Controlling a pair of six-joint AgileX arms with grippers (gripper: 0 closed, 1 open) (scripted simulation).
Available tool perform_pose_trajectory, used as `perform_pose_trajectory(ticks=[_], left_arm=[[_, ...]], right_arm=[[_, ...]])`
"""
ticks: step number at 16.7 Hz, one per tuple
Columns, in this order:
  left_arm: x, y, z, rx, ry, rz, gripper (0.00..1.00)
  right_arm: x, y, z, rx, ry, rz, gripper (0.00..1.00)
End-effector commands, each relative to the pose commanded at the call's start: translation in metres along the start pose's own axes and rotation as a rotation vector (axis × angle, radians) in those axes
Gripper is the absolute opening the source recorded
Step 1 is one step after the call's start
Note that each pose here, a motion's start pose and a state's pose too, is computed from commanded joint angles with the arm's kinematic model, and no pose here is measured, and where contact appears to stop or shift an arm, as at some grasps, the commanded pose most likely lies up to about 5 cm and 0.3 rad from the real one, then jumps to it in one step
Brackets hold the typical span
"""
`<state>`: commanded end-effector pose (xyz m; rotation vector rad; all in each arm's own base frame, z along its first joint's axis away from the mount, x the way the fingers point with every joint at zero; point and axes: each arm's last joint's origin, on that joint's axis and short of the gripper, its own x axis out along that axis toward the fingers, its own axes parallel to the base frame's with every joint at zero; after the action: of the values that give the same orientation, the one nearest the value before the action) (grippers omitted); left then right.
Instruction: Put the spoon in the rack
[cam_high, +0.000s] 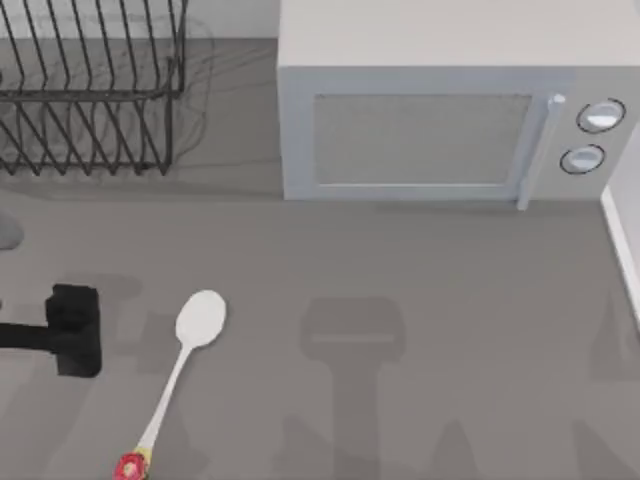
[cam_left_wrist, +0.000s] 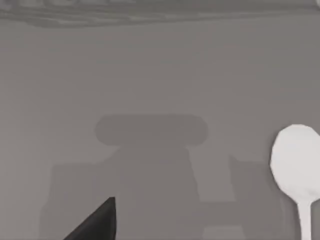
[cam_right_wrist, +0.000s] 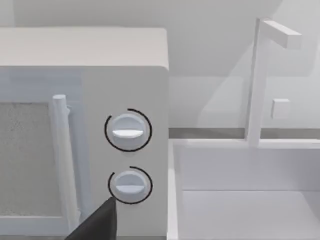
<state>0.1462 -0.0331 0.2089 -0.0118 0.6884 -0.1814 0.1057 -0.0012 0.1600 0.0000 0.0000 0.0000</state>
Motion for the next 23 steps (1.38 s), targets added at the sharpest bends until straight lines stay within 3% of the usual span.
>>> perform_pose_trajectory(ticks=[5, 10, 14, 23], left_arm=[[0.043, -0.031, 0.029, 0.060, 0.498, -0.028, 1.00], [0.080, -0.063, 0.044, 0.130, 0.804, -0.010, 1.00], [0.094, -0.077, 0.048, 0.157, 0.893, 0.003, 1.00], [0.108, -0.076, 0.035, 0.158, 0.898, 0.004, 1.00]], right_arm=[[0.000, 0.000, 0.000, 0.000, 0.000, 0.000, 1.00], [0.000, 0.000, 0.000, 0.000, 0.000, 0.000, 1.00], [0.000, 0.000, 0.000, 0.000, 0.000, 0.000, 1.00], [0.000, 0.000, 0.000, 0.000, 0.000, 0.000, 1.00]])
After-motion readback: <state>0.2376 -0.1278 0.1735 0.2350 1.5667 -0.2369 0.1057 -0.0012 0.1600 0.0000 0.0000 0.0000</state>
